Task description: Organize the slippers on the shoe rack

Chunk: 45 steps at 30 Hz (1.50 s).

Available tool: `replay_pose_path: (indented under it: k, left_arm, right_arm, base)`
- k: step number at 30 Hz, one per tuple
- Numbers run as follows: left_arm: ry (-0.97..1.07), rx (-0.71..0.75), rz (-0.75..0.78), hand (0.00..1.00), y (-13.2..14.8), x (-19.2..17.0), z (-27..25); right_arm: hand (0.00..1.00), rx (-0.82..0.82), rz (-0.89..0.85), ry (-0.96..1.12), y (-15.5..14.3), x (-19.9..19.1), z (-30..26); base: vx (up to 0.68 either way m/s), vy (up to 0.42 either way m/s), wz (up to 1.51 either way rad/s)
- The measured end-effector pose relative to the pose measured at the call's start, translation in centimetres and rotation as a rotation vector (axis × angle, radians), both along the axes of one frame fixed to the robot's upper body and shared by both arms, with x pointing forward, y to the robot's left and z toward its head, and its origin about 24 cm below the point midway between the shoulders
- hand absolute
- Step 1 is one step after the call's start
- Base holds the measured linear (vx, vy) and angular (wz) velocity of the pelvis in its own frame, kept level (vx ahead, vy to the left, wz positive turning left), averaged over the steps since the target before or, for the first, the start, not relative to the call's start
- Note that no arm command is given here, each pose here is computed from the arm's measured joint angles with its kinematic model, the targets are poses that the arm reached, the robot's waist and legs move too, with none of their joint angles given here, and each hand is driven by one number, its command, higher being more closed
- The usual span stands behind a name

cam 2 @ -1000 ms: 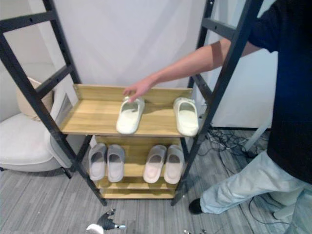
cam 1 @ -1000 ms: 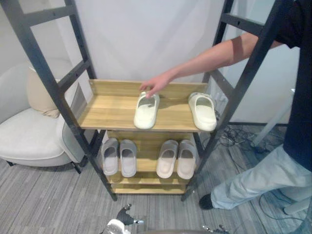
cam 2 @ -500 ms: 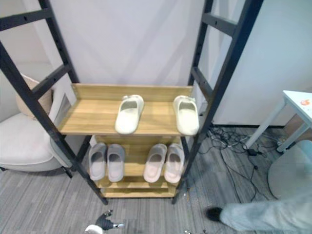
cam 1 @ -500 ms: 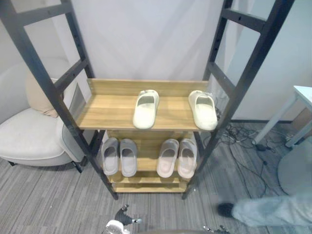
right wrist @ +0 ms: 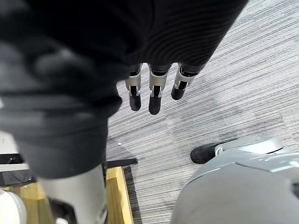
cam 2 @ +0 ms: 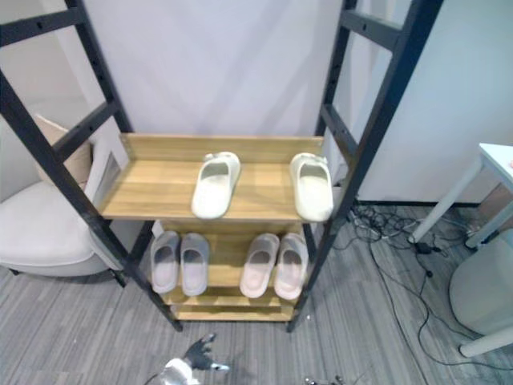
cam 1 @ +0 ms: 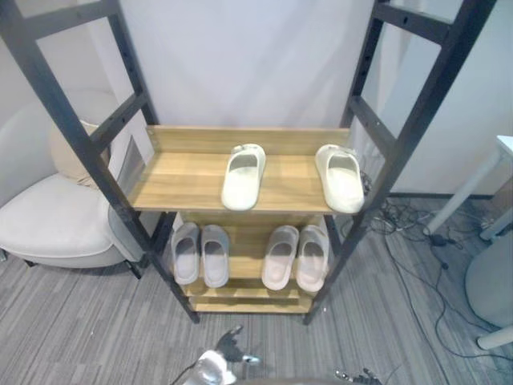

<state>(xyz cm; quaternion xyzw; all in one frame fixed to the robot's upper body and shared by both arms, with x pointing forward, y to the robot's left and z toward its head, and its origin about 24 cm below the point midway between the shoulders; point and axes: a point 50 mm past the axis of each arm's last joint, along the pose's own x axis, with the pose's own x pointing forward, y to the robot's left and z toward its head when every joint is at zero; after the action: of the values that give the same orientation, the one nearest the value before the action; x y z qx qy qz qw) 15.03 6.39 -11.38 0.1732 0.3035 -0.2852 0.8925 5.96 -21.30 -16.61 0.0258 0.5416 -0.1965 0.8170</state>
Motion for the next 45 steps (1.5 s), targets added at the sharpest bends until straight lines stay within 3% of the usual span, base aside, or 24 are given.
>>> replay_pose_path:
  k: [4, 7, 10, 17, 30, 36, 45]
  left_arm:
    - [-0.200, -0.424, -0.125, 0.00, -6.3, 2.0, 8.2]
    - [-0.371, -0.611, -0.146, 0.00, -7.6, 4.6, 13.7]
    - [-0.575, -0.666, -0.124, 0.00, -7.1, 7.9, 18.2]
    - [-0.795, -0.607, 0.038, 0.00, -4.9, 12.2, 22.0]
    - [-0.953, -0.239, 0.407, 0.00, 2.9, 20.2, 23.7]
    - [-0.997, -0.124, 0.525, 0.00, 6.6, 22.2, 25.2]
    - [-1.030, -0.087, 0.585, 0.00, 8.2, 22.9, 26.4]
  right_arm:
    - [0.00, -0.017, 0.015, -0.003, -0.5, 0.0, 0.1]
    - [0.00, -0.030, 0.025, -0.006, -0.7, 0.3, 0.2]
    - [0.00, -0.039, 0.035, -0.010, -0.9, 0.6, 0.3]
    - [0.00, -0.052, 0.062, -0.016, -0.7, 1.2, 0.4]
    - [0.00, -0.030, 0.067, -0.041, -0.2, 1.7, 0.5]
    - [0.00, -0.015, 0.046, -0.068, -0.1, 2.0, 0.6]
    - [0.00, -0.008, 0.043, -0.082, -0.1, 2.2, 0.7]
  base:
    - [0.04, -0.017, 0.02]
    - [0.04, -0.025, -0.02]
    - [0.00, -0.037, 0.01]
    - [-0.02, -0.009, 0.00]
    - [-0.03, -0.016, -0.07]
    - [0.00, -0.014, -0.09]
    - [0.00, -0.013, -0.01]
